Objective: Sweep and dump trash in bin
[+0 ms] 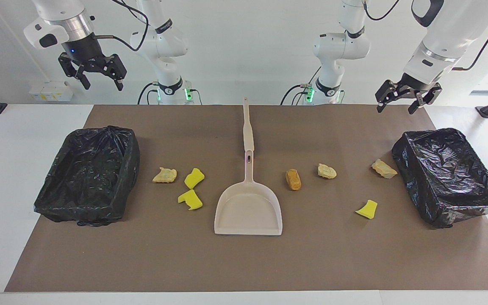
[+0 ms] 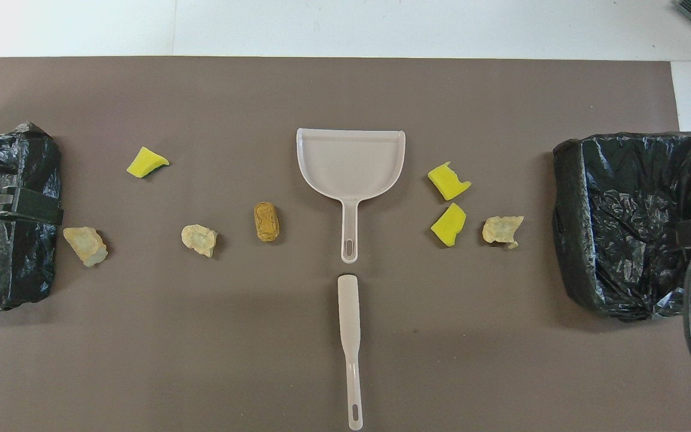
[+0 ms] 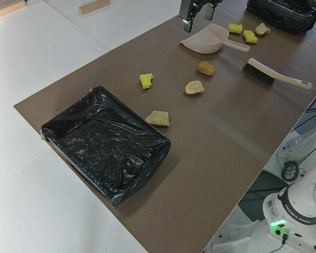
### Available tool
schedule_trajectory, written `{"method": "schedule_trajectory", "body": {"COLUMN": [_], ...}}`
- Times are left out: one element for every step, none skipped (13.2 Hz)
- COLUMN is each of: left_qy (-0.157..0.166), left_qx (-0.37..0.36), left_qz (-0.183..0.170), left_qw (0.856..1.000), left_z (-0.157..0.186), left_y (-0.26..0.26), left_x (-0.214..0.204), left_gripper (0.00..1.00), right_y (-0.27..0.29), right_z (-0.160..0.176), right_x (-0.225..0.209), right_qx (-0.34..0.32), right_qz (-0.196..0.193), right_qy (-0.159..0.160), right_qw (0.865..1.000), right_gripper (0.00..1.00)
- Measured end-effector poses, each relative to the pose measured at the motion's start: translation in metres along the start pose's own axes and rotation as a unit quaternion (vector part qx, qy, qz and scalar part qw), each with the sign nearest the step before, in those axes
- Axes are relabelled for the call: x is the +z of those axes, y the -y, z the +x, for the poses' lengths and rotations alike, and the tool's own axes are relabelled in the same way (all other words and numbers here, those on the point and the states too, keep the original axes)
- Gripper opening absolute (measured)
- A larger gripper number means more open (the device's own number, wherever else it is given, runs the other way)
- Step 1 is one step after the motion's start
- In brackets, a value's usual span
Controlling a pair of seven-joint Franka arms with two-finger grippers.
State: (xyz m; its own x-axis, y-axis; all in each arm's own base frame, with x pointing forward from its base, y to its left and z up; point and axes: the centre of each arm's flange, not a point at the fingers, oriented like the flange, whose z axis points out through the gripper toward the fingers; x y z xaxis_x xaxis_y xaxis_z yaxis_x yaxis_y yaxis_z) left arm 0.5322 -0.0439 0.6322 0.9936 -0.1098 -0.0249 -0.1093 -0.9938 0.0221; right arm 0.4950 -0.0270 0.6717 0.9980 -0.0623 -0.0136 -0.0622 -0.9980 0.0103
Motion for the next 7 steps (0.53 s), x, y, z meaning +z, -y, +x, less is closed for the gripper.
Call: {"method": "schedule_trajectory", "body": {"left_qy": [0.0,0.0,0.001,0.002,0.003,0.003,0.004], "left_qx": [0.0,0.0,0.0,0.0,0.0,0.001,0.003], "left_qz": [0.0,0.0,0.0,0.0,0.0,-0.001,-0.001], "left_qw": [1.0,1.0,1.0,1.0,1.0,1.0,1.0], "left_z": [0.0,0.0,0.0,-0.0001,-0.0001,-0.0001,-0.0001], "left_y": [0.0,-0.0001,-0.0001,-0.0001,-0.0003,-0.0015,-0.0032], "left_x": [0.0001,0.0004,0.0007,0.0014,0.0023,0.0028,0.0037], "left_gripper": [1.0,1.0,1.0,1.0,1.0,1.0,1.0], "right_y": [0.0,0.0,0.0,0.0,0.0,0.0,0.0], "right_z": [0.0,0.0,0.0,0.0,0.0,0.0,0.0], "right_x": [0.0,0.0,0.0,0.0,0.0,0.0,0.0], "right_qx": [0.0,0.0,0.0,0.0,0.0,0.0,0.0], "right_qz": [0.0,0.0,0.0,0.0,0.0,0.0,0.0], "right_qy": [0.0,0.0,0.0,0.0,0.0,0.0,0.0], "right_qw": [1.0,1.0,1.0,1.0,1.0,1.0,1.0], "right_gripper": [1.0,1.0,1.0,1.0,1.0,1.0,1.0]}}
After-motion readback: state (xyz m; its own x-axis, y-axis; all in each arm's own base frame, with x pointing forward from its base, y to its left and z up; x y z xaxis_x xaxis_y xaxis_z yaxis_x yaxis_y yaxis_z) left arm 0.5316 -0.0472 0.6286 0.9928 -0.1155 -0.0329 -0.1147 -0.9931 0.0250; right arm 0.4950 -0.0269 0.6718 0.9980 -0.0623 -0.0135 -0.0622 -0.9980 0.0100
